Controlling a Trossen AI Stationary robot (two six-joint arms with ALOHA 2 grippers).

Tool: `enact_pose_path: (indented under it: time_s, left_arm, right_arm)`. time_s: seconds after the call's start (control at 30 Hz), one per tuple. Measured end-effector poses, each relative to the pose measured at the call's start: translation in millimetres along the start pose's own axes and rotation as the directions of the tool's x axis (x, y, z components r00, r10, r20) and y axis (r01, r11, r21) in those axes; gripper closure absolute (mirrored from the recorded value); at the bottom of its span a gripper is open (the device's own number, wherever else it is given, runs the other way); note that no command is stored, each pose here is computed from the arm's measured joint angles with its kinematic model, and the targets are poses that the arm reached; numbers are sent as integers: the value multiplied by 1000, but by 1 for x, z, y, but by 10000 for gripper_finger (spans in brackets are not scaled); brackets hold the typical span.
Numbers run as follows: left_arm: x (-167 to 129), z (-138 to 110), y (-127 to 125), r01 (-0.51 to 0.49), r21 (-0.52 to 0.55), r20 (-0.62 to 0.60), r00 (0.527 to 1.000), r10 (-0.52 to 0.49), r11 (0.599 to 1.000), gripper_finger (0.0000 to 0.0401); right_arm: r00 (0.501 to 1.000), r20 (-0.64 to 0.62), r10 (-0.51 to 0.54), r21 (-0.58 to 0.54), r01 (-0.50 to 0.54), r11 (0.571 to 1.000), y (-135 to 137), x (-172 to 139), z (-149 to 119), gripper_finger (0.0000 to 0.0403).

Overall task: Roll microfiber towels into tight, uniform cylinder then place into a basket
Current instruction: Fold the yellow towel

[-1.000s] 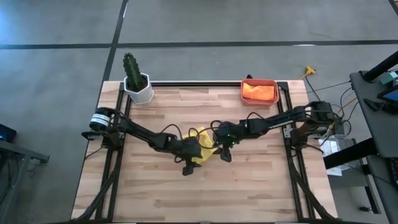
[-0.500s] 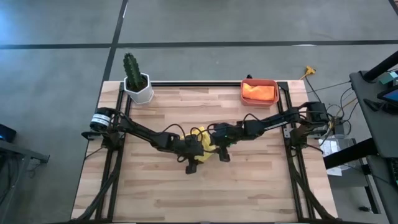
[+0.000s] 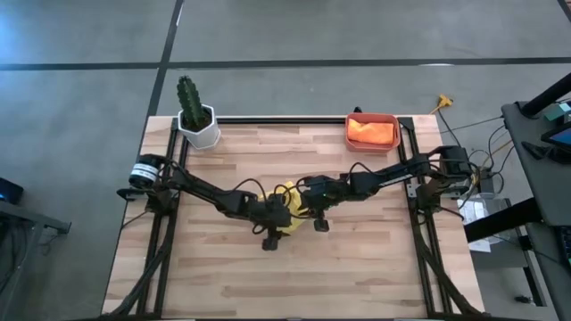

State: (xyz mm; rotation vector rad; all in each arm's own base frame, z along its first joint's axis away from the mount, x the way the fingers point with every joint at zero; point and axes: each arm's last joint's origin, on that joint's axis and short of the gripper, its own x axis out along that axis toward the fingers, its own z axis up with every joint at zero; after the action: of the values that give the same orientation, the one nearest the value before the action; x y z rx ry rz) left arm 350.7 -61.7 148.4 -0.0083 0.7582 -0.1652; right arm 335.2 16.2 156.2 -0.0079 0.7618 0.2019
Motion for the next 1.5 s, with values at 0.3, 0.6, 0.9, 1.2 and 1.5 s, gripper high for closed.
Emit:
enact_pose_path:
  time_s: [0.3, 0.6, 0.9, 1.2, 1.5]
  left_arm:
    - [8, -10, 2, -38, 22, -48, 998, 39, 999, 173]
    - [15, -13, 2, -45, -55, -59, 997, 41, 997, 169]
    - [14, -3, 2, -58, -59, -32, 998, 57, 997, 195]
    - [14, -3, 2, -63, -188, -31, 998, 58, 980, 291]
    - [13, -4, 1, -23, -313, -44, 999, 9, 950, 362]
  right_arm:
    - [1000, -3, 1, 29, -1, 1000, 0, 0, 0, 327]
    - [1000, -8, 1, 87, 0, 996, 0, 0, -1, 335]
    - [1000, -9, 1, 132, 0, 991, 0, 0, -1, 335]
    - [998, -63, 5, 103, 2, 995, -2, 20, -16, 335]
    - [993, -114, 8, 150, 9, 989, -3, 29, -26, 335]
